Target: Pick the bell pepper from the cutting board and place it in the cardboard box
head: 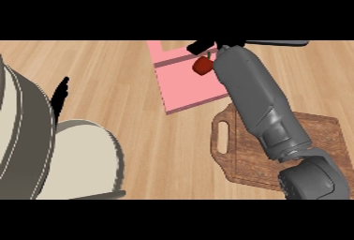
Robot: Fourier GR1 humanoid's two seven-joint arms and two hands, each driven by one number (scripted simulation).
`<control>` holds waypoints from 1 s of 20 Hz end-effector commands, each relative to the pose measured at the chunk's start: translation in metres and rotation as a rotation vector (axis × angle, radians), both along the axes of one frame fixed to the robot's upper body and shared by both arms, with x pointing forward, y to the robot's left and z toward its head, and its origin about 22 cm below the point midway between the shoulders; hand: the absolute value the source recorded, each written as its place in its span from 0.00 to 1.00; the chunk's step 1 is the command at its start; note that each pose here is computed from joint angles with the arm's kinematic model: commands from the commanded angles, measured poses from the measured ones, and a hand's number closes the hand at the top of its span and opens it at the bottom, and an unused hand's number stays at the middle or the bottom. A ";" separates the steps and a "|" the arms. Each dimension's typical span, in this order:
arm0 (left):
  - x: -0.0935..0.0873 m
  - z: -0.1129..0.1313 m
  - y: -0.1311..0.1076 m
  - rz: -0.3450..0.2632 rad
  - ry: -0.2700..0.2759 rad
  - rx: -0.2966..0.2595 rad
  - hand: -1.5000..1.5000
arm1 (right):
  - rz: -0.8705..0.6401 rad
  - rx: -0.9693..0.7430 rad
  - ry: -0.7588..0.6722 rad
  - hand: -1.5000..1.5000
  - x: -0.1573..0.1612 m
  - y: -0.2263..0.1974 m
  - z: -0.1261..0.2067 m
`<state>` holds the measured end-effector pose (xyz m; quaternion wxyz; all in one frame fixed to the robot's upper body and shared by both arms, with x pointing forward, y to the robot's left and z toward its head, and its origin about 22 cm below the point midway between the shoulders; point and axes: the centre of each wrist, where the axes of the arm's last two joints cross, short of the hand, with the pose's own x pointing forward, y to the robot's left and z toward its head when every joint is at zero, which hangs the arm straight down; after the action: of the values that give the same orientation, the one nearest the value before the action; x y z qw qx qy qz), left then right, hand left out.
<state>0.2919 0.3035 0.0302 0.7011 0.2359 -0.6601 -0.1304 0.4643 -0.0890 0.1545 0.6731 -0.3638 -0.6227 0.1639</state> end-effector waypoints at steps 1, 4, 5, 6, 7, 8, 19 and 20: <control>-0.010 -0.009 0.019 0.078 0.019 0.036 0.50 | -0.010 0.033 -0.097 0.00 0.000 0.006 0.002; -0.009 -0.009 0.017 0.070 0.043 0.018 0.50 | -0.019 0.074 -0.214 0.00 0.001 -0.002 0.002; -0.014 -0.009 0.023 0.047 0.028 0.023 0.50 | -0.063 0.093 -0.245 0.00 0.002 -0.010 -0.002; -0.009 -0.002 0.033 0.070 0.014 0.041 0.50 | -0.062 0.123 -0.276 0.00 0.006 -0.022 0.010; -0.009 -0.001 0.031 0.088 0.036 0.023 0.50 | -0.096 0.158 -0.303 0.00 -0.001 -0.006 -0.008; -0.003 -0.001 0.023 0.074 0.017 0.040 0.50 | -0.096 0.198 -0.332 0.00 0.005 -0.013 0.015; -0.030 -0.011 0.047 0.139 0.044 0.029 0.50 | -0.118 0.337 -0.385 0.00 0.005 -0.097 0.003; -0.035 -0.010 0.060 0.172 0.057 0.050 0.50 | -0.125 0.328 -0.367 0.00 -0.004 -0.105 -0.019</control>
<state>0.2732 0.3249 0.0186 0.7116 0.2575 -0.6447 -0.1083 0.4678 -0.1638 0.1507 0.6019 -0.3103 -0.7348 -0.0395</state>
